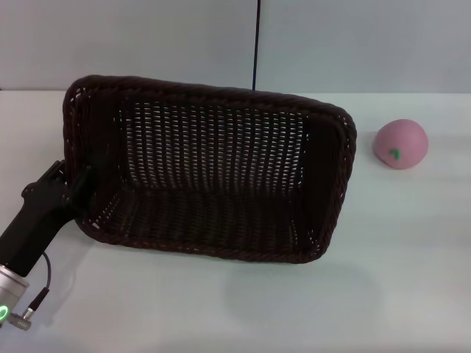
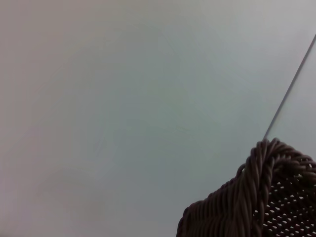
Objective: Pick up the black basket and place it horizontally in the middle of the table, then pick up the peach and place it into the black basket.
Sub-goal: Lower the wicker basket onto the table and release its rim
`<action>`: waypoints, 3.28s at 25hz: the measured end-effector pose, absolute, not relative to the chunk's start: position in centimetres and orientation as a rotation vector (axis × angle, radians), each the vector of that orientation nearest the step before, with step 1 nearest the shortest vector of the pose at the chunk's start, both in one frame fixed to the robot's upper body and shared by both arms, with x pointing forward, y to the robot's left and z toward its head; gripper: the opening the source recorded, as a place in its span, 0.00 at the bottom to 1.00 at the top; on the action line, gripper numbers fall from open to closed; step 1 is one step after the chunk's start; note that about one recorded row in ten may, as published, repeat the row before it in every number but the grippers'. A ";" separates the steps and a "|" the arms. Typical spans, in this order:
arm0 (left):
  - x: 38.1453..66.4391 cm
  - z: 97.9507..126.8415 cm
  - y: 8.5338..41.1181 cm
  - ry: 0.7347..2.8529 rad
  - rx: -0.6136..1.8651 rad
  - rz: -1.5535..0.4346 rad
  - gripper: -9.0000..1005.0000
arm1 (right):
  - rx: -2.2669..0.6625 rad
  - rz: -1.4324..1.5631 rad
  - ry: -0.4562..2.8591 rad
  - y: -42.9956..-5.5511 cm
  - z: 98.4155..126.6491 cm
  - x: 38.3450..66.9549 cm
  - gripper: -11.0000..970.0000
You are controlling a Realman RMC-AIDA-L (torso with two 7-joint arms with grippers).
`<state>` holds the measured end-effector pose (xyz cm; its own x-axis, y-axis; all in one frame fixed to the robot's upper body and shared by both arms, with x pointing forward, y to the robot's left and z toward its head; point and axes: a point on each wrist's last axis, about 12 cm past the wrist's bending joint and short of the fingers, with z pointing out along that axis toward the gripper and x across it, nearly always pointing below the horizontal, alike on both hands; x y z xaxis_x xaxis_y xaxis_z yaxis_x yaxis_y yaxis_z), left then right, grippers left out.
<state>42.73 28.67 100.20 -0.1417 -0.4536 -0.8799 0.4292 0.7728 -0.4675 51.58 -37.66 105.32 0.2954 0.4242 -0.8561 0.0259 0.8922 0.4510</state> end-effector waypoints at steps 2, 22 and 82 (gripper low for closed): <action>42.8 100.2 28.6 1.534 -0.017 -0.765 0.32 | 0.423 0.274 1.256 -37.7 105.3 51.6 0.77; 43.4 100.7 28.4 1.508 0.009 -0.782 0.64 | 0.430 0.267 1.256 -37.8 105.3 51.6 0.77; 55.6 109.4 32.3 1.779 0.140 -0.926 0.19 | 0.449 0.254 1.323 -37.9 104.6 52.1 0.77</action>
<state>55.64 32.30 109.37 -0.4188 -0.3293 -0.8463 0.5045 0.6905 -0.5184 52.07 -37.91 104.62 0.2356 0.4275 -0.8728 0.0732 0.8877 0.4546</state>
